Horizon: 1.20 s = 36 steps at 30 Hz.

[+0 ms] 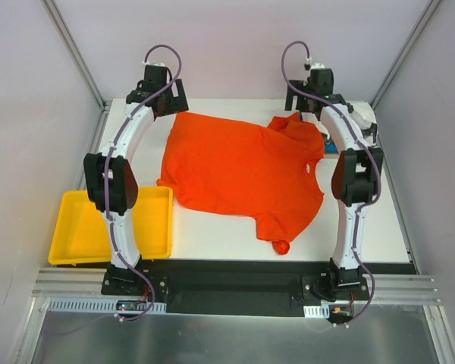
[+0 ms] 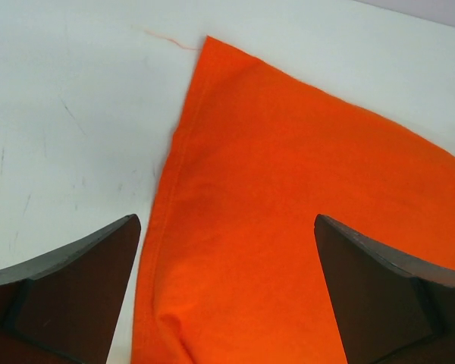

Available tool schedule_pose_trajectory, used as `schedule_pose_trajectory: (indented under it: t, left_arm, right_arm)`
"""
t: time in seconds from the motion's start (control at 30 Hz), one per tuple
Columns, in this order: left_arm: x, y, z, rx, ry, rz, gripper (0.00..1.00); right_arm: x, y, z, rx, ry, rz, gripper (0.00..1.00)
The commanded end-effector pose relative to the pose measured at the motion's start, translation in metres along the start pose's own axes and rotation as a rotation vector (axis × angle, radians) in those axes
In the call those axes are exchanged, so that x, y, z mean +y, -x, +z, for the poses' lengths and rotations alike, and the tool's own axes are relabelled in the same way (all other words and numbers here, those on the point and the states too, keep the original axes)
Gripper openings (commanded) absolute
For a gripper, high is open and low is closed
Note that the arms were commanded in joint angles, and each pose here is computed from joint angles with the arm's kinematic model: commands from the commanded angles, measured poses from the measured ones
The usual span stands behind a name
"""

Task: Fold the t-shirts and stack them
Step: Flatten the tshirt out

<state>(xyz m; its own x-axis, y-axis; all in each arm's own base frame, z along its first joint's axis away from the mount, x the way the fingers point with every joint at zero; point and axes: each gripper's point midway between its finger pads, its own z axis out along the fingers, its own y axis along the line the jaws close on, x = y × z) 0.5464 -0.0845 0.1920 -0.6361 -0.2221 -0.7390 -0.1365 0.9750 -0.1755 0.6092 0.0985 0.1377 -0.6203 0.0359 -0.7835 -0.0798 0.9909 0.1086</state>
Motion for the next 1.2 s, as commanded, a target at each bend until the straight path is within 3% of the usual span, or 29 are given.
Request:
schedule_pose_trajectory:
  t: [0.0, 0.23, 0.37, 0.4, 0.47, 0.53, 0.63, 0.8, 1.0, 1.17]
  left_arm:
    - [-0.021, -0.004, -0.047, 0.017, -0.122, -0.043, 0.99]
    - [-0.022, -0.035, -0.094, 0.058, -0.187, -0.075, 0.99]
    - [-0.021, -0.056, -0.128, 0.04, -0.213, -0.088, 1.0]
    - [-0.022, -0.063, -0.132, 0.043, -0.218, -0.094, 0.99]
    - [-0.019, -0.083, -0.139, 0.051, -0.23, -0.101, 0.99]
    - [-0.018, -0.103, -0.144, 0.066, -0.242, -0.111, 0.99]
    - [-0.016, -0.129, -0.147, 0.101, -0.247, -0.117, 0.99]
    - [-0.015, -0.152, -0.145, 0.131, -0.253, -0.115, 0.99]
    - [-0.019, -0.162, -0.143, 0.152, -0.271, -0.11, 0.99]
    - [-0.022, -0.165, -0.139, 0.168, -0.276, -0.106, 0.99]
  right_arm:
    - [0.009, 0.093, -0.114, -0.247, -0.047, -0.1, 0.96]
    - [0.034, 0.065, -0.174, -0.169, -0.034, -0.134, 0.96]
    - [0.058, 0.004, -0.209, -0.074, 0.012, -0.112, 0.96]
    - [0.059, -0.037, -0.203, 0.005, 0.011, -0.117, 0.96]
    - [0.077, -0.059, -0.226, 0.014, 0.062, -0.073, 0.96]
    - [0.091, -0.112, -0.231, 0.115, 0.123, -0.038, 0.96]
    - [0.114, -0.18, -0.236, 0.271, 0.205, 0.012, 0.96]
    - [0.13, -0.258, -0.239, 0.48, 0.216, 0.018, 0.96]
    - [0.113, -0.311, -0.214, 0.64, 0.083, 0.05, 0.96]
    - [0.095, -0.33, -0.194, 0.748, 0.033, 0.147, 0.96]
